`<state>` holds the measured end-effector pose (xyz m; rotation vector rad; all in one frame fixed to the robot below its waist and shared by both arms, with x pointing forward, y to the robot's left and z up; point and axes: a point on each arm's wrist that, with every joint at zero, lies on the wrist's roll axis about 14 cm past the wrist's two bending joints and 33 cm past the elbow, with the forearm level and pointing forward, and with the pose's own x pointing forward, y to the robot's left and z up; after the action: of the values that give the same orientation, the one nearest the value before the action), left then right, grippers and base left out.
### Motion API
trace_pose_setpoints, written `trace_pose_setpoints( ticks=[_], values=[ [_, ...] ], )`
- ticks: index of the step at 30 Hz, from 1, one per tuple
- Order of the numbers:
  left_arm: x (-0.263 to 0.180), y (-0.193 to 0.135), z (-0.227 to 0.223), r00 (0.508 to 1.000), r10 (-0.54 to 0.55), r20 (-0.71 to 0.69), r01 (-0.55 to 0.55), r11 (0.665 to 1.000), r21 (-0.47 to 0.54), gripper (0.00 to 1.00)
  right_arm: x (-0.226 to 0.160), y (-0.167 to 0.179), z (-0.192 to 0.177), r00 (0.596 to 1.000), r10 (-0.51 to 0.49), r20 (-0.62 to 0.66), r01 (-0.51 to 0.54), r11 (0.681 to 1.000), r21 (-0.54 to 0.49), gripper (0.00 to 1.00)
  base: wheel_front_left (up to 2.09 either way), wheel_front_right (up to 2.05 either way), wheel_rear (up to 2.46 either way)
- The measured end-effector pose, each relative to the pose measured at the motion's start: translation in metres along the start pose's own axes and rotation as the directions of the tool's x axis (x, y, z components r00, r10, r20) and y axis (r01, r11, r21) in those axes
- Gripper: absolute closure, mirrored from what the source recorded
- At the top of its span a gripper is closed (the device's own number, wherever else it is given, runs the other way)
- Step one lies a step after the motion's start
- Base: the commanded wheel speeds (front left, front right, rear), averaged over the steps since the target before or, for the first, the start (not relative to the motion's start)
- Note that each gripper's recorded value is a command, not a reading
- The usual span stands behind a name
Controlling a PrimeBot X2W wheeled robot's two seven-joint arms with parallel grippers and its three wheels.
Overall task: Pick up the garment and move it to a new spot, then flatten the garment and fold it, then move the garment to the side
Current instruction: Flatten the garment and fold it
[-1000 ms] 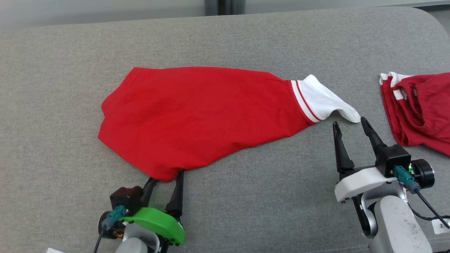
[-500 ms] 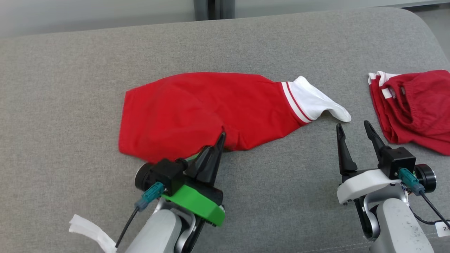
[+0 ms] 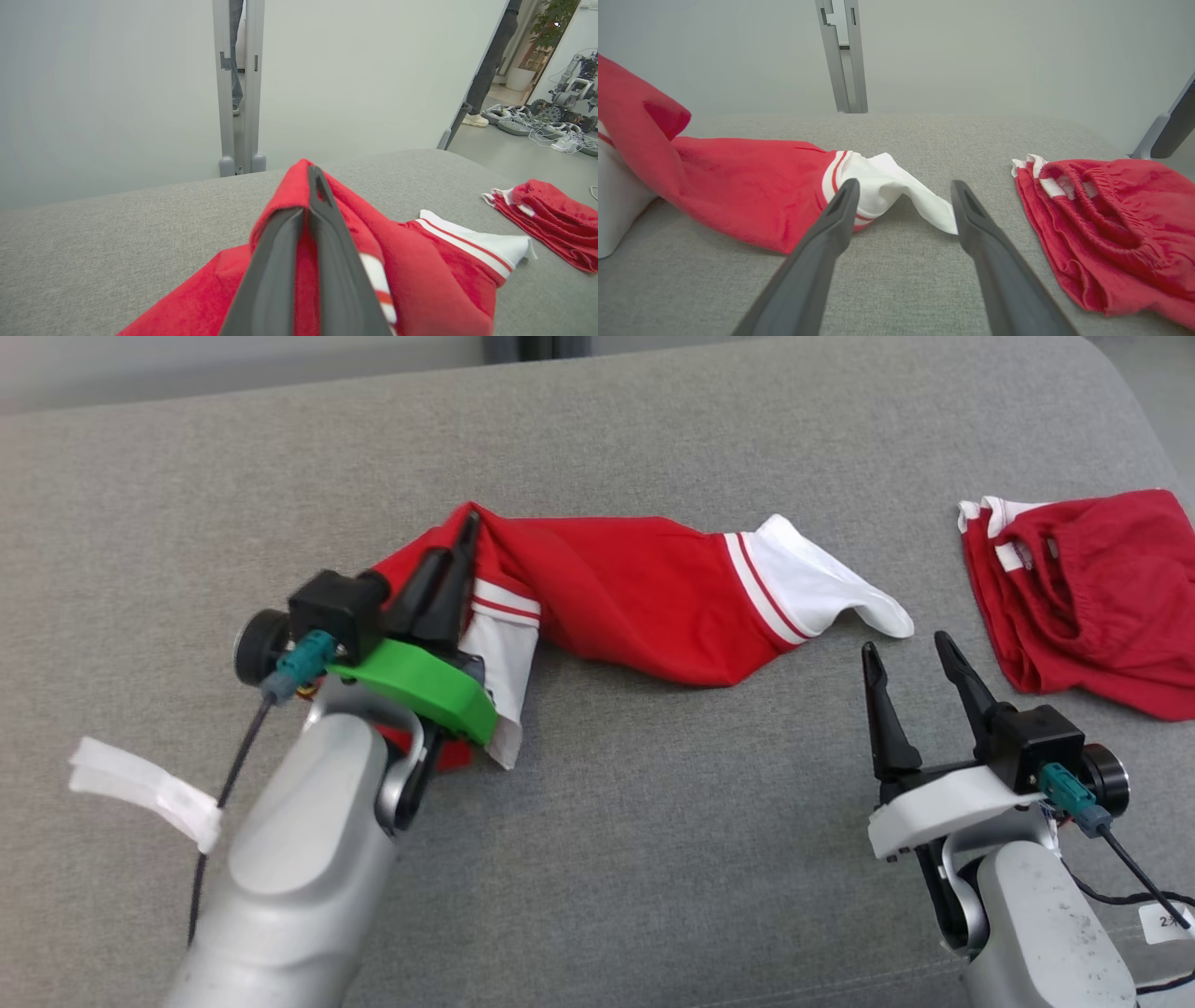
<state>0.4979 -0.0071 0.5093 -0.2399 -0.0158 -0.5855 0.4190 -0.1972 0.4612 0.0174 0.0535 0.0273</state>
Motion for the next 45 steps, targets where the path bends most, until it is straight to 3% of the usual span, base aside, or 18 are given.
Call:
trace_pose_setpoints(
  ticks=[6,7,8,9,14,21,32,45],
  values=[
    [0.021,0.060,-0.025,0.989,0.126,-0.077,-0.122,0.991,0.062,1.00,0.007,-0.005,-0.005,1.000,-0.012,-0.010,0.012,1.000,0.016,0.00,0.00,0.00,0.00],
    [0.022,0.067,-0.031,0.985,0.145,-0.094,-0.139,0.988,0.067,0.84,0.008,-0.006,-0.006,1.000,-0.013,-0.013,0.014,1.000,0.017,0.00,0.00,0.00,0.00],
    [0.021,0.076,-0.041,0.978,0.171,-0.117,-0.165,0.984,0.060,0.07,0.009,-0.007,-0.008,1.000,-0.016,-0.016,0.016,1.000,0.020,0.00,0.00,0.00,0.00],
    [0.020,0.080,-0.051,0.973,0.186,-0.139,-0.180,0.982,0.052,0.00,0.010,-0.007,-0.010,1.000,-0.015,-0.020,0.015,1.000,0.023,0.00,0.00,0.00,0.00],
    [0.018,0.086,-0.065,0.966,0.207,-0.156,-0.205,0.978,0.030,0.00,0.017,0.007,-0.008,1.000,0.029,-0.011,-0.029,0.999,0.027,0.00,0.00,0.00,0.00],
    [-0.010,0.088,-0.051,0.961,0.262,-0.086,-0.264,0.964,-0.021,0.00,0.023,0.065,-0.005,0.980,0.197,0.010,-0.197,0.979,0.047,0.00,0.00,0.00,0.00],
    [-0.111,0.112,-0.035,0.895,0.442,-0.059,-0.444,0.895,-0.039,0.00,0.021,0.170,-0.015,0.875,0.484,-0.016,-0.483,0.874,0.056,0.00,0.00,0.00,0.00],
    [-0.187,0.124,-0.027,0.808,0.586,-0.065,-0.589,0.807,-0.043,0.00,0.041,0.210,-0.059,0.812,0.563,-0.155,-0.565,0.824,0.031,0.00,0.00,0.00,0.00]
  ],
)
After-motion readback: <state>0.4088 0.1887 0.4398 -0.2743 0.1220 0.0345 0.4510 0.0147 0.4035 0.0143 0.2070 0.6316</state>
